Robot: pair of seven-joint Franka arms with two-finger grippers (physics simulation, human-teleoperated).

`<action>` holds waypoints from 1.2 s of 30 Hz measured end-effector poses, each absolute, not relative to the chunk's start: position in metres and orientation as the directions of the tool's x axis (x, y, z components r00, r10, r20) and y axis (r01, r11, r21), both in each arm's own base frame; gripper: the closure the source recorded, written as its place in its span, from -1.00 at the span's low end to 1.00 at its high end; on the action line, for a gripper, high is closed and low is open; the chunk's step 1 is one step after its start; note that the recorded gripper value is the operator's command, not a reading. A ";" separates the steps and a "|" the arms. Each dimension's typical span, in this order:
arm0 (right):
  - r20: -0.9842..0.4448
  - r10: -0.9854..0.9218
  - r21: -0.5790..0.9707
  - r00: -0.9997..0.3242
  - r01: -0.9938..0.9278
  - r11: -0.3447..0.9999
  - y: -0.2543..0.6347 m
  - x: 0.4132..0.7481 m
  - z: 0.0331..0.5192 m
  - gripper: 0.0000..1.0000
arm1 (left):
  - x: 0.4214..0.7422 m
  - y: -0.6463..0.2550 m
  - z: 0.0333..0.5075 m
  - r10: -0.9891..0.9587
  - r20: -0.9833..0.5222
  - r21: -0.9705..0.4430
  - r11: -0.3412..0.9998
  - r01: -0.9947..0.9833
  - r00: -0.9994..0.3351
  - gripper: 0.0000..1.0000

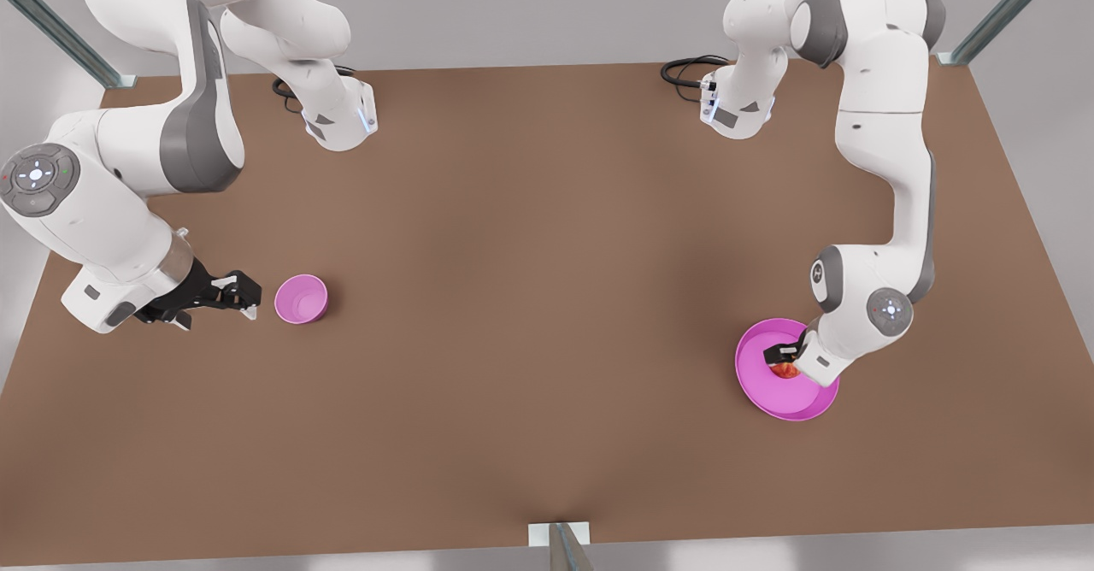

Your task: Use the left arm to pick up the apple from the plate, transfer it to the gripper of the right arm, and then use the right arm to place it into the bowl

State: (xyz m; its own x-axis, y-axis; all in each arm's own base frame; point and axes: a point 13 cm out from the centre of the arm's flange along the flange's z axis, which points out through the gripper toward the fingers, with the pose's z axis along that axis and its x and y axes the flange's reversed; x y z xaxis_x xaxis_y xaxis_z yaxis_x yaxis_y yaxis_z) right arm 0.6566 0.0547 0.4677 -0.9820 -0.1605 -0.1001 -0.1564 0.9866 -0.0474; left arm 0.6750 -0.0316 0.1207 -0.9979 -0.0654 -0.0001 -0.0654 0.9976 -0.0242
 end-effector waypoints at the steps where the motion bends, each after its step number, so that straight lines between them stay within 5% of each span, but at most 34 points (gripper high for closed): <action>1: -0.100 -0.161 -0.047 -0.982 -0.156 0.987 0.055 0.657 0.468 -1.00 | 0.673 -0.030 0.117 -0.067 0.000 -0.023 0.997 -0.067 -0.998 -1.00; 20: -0.100 -0.163 -0.048 -0.982 -0.159 0.986 0.055 0.657 0.468 -1.00 | 0.651 -0.021 0.044 -0.074 0.060 -0.016 0.997 -0.075 -0.995 -1.00; 36: -0.099 -0.161 -0.046 -0.982 -0.157 0.987 0.054 0.657 0.467 -1.00 | 0.656 -0.016 0.042 -0.082 0.048 -0.018 0.996 -0.083 -0.995 -0.85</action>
State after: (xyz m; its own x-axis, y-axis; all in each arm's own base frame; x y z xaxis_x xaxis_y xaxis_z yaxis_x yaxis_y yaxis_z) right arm 0.6568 0.0542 0.4669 -0.9820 -0.1606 -0.0990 -0.1567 0.9866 -0.0464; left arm 0.6562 -0.0163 0.0418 -0.9955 -0.0822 0.0481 -0.0831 0.9964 -0.0179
